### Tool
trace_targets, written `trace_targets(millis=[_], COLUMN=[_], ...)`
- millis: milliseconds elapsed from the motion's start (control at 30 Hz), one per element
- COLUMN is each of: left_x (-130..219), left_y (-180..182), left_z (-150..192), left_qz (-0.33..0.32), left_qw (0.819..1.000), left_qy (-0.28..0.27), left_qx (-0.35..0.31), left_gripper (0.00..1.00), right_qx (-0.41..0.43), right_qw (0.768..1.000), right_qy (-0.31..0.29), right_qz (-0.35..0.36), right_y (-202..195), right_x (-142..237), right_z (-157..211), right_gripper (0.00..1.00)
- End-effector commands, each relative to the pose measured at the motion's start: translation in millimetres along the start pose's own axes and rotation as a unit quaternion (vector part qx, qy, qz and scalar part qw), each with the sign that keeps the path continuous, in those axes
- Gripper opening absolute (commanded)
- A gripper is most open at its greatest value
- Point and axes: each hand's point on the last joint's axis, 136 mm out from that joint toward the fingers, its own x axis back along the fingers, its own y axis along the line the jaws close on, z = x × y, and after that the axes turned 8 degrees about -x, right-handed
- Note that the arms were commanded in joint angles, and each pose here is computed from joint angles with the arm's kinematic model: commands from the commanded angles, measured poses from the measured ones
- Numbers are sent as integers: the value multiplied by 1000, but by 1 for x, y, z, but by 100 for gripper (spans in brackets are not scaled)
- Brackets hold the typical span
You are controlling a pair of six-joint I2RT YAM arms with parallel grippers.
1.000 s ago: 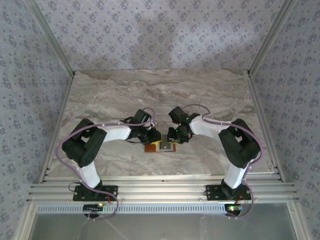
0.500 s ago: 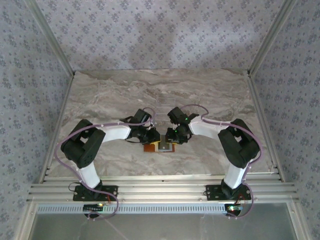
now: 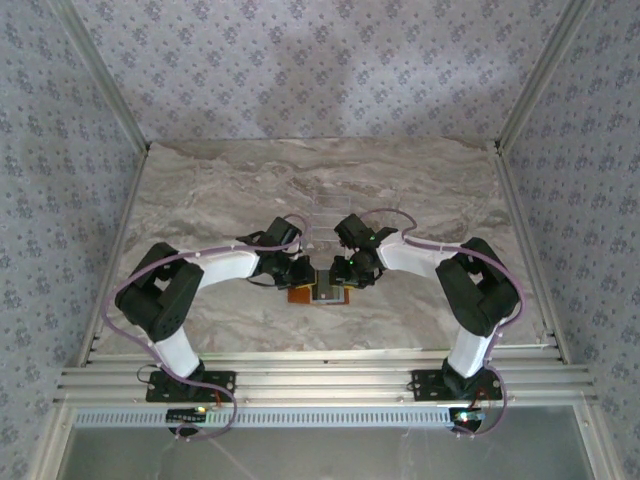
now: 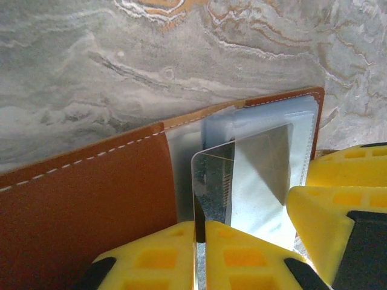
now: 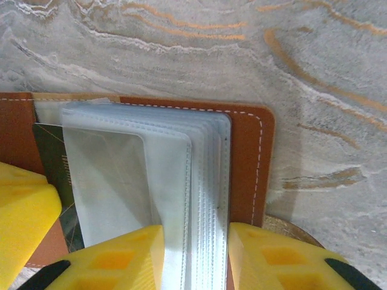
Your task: Take the credit cards out of the card holder
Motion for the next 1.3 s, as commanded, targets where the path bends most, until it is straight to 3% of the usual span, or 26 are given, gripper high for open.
trace_targets(millis=[0, 167, 400, 867, 1267], left_x=[7, 3, -7, -7, 17], left_y=[-9, -13, -5, -1, 9], left_z=[-3, -6, -3, -5, -6], left_qz=[10, 48, 66, 79, 70], left_qw=[1000, 999, 997, 996, 997], left_qy=[-9, -16, -5, -8, -21], left_qx=[-8, 16, 40, 43, 37], left_gripper=[11, 22, 25, 16, 9], right_qx=[-10, -11, -9, -10, -15], right_qw=[999, 1000, 1000, 999, 999], right_qy=[22, 23, 24, 25, 21], right_qz=[20, 18, 15, 19, 30], right_y=[-13, -12, -10, -12, -18], right_x=[-8, -9, -9, -10, -10], right_z=[10, 9, 10, 10, 10], right_gripper=[34, 33, 33, 31, 31])
